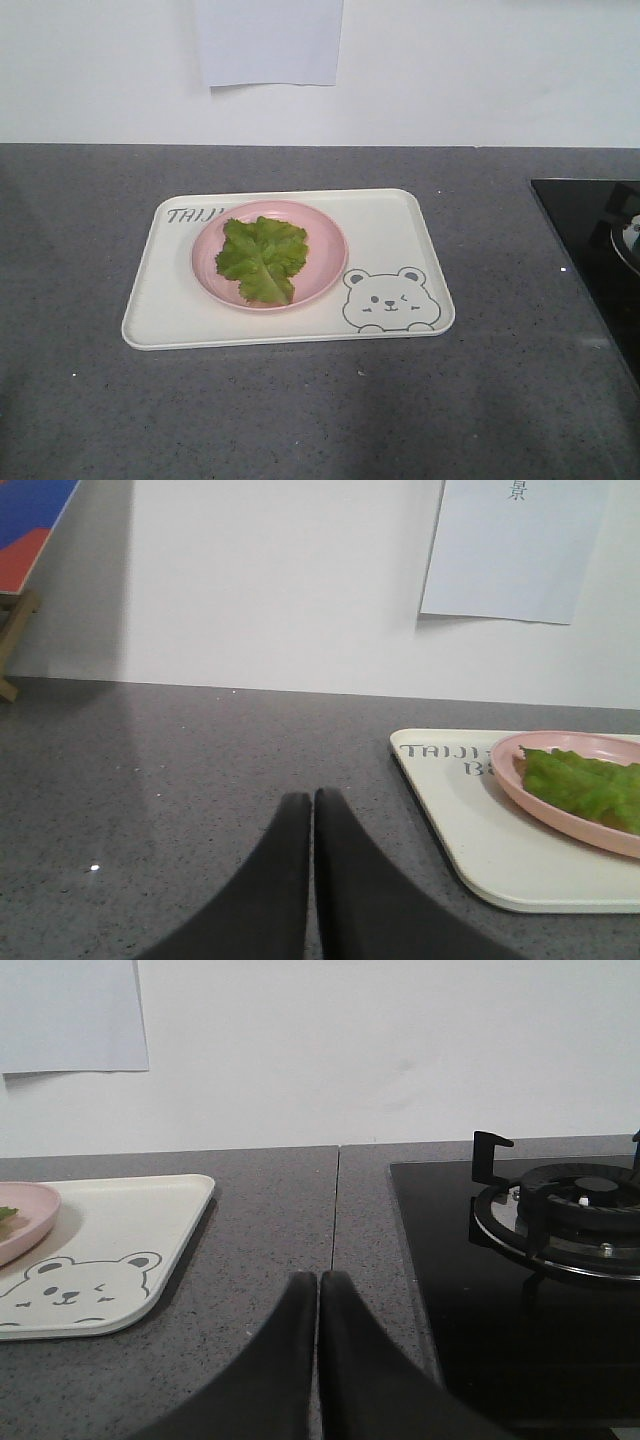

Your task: Transfer vegetables to tray and serve

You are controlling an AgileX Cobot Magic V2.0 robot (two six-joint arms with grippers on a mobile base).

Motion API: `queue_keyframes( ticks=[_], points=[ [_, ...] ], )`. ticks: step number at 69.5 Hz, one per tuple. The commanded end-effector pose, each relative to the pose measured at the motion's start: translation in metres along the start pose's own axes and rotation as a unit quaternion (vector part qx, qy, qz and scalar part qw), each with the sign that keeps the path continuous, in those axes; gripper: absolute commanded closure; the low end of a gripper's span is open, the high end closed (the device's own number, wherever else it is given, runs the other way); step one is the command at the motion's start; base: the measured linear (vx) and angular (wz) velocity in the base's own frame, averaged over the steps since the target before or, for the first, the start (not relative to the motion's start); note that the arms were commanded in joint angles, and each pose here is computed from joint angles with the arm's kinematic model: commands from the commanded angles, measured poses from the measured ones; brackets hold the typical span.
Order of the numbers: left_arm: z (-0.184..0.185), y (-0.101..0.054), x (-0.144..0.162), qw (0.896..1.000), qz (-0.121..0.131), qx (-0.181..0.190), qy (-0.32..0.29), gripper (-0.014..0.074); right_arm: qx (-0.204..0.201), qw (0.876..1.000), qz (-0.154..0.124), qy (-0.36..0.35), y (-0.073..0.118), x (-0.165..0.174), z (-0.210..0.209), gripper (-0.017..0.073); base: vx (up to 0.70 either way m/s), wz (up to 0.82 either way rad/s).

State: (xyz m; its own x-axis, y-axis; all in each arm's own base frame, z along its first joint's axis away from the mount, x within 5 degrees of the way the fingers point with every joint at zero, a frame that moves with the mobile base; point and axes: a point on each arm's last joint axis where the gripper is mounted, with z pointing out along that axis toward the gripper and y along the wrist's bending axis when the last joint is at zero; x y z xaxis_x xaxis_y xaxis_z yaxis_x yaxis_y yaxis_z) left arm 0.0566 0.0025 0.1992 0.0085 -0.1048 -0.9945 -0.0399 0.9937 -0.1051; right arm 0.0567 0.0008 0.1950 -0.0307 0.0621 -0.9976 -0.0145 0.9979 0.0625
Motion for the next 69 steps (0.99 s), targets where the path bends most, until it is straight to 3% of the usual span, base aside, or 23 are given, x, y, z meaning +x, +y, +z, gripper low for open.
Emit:
queue_keyframes(
  ticks=[1, 69],
  points=[
    [-0.0011, -0.0008, -0.0042, 0.999, 0.0, 0.005, -0.041, 0.0601, 0.001, 0.999, -0.006, -0.038, 0.0001, -0.0058, -0.0001, 0.056, 0.0, 0.0],
    [-0.0011, -0.0008, -0.0042, 0.999, 0.0, 0.005, -0.041, 0.0601, 0.001, 0.999, -0.006, -0.038, 0.0001, -0.0058, -0.0001, 0.056, 0.0, 0.0]
  ],
)
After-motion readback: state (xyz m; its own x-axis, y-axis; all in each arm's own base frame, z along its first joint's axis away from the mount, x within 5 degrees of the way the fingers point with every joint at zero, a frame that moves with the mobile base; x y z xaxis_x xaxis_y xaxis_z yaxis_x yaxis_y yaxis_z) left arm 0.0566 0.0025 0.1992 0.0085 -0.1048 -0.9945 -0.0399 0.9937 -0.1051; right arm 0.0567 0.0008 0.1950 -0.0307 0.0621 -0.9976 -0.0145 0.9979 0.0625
